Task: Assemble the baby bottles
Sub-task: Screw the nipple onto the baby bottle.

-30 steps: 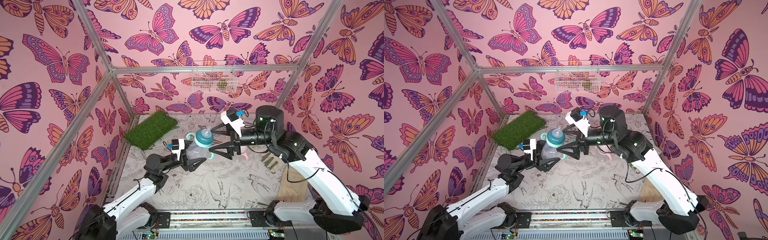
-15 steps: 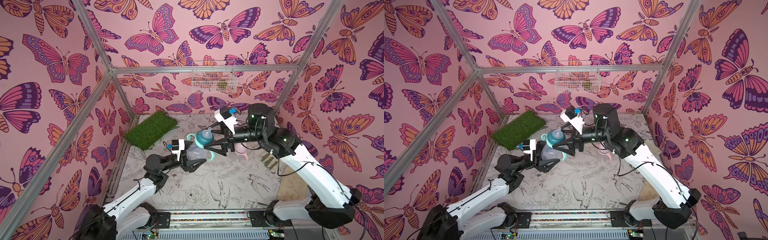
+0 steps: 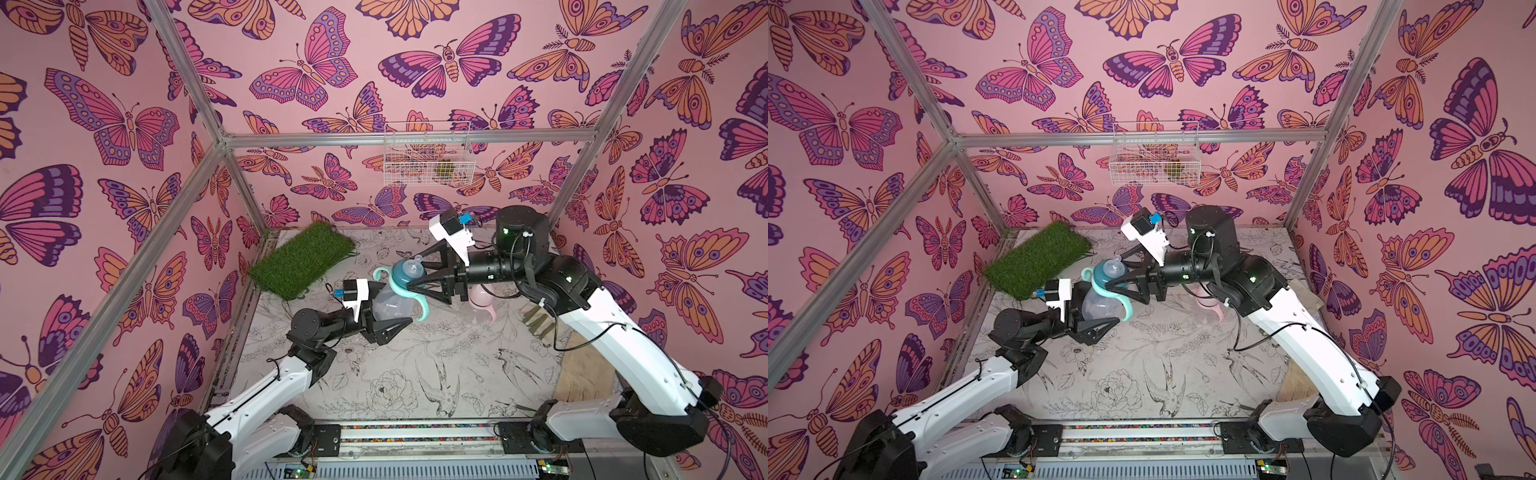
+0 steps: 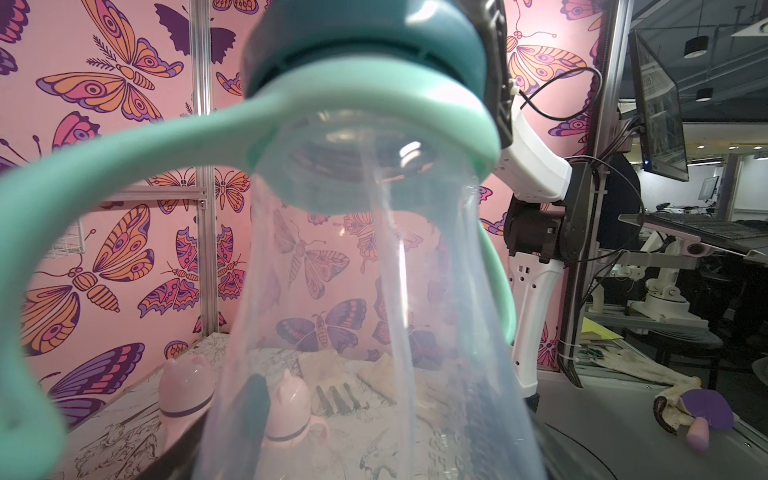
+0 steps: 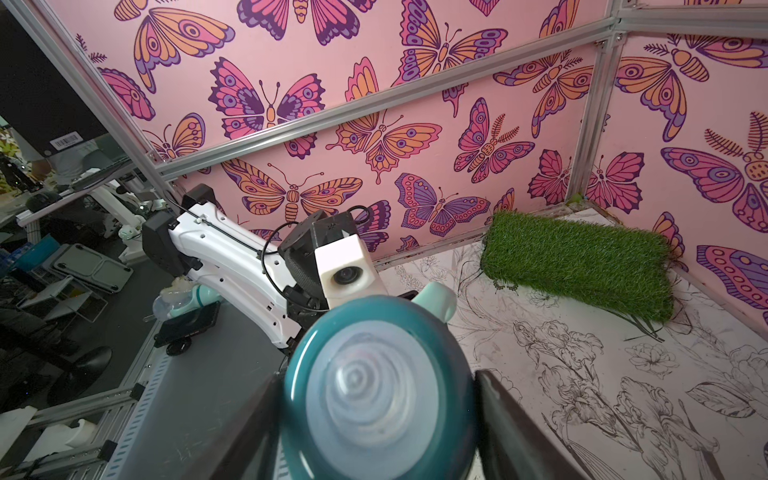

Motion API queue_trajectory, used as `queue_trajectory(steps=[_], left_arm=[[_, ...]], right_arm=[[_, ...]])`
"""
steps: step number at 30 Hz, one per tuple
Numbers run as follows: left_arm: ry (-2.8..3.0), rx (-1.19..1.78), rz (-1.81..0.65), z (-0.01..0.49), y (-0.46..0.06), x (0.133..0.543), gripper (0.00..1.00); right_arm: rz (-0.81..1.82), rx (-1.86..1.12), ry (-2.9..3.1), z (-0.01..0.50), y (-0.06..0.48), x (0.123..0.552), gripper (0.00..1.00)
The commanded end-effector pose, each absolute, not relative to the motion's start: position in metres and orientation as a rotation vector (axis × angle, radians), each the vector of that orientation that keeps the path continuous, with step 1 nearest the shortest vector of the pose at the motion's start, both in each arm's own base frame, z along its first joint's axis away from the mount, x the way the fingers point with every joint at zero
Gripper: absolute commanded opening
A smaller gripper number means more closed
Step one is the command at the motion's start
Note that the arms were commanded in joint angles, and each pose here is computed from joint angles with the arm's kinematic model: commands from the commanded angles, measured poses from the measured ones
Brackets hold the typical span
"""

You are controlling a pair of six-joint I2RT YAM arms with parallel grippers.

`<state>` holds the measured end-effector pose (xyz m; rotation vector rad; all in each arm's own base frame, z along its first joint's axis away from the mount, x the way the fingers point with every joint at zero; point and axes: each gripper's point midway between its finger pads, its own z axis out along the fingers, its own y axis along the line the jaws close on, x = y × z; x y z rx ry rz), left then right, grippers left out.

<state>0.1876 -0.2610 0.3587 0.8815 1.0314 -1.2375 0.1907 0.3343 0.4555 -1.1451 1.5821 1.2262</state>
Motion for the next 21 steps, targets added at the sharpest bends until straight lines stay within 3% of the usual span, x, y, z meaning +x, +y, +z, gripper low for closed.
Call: queue_trajectory(steps=[1,10,21], left_arm=[[0.96,0.867,-1.199,0.379,-0.255,0.185,0.0],[1.076,0.696,-0.941,0.369,-0.236,0.221,0.0],[1.196,0.545,-0.459,0.347,-0.203,0.266,0.0]], right_arm=[[1.25,-1.12,1.583,0.463,0.338,0.194,0.6],[1.209,-0.92,1.735,0.447,0.338,0.216,0.44],[1.172,-0.634,1.906,0.432,0.366,0.241,0.12]])
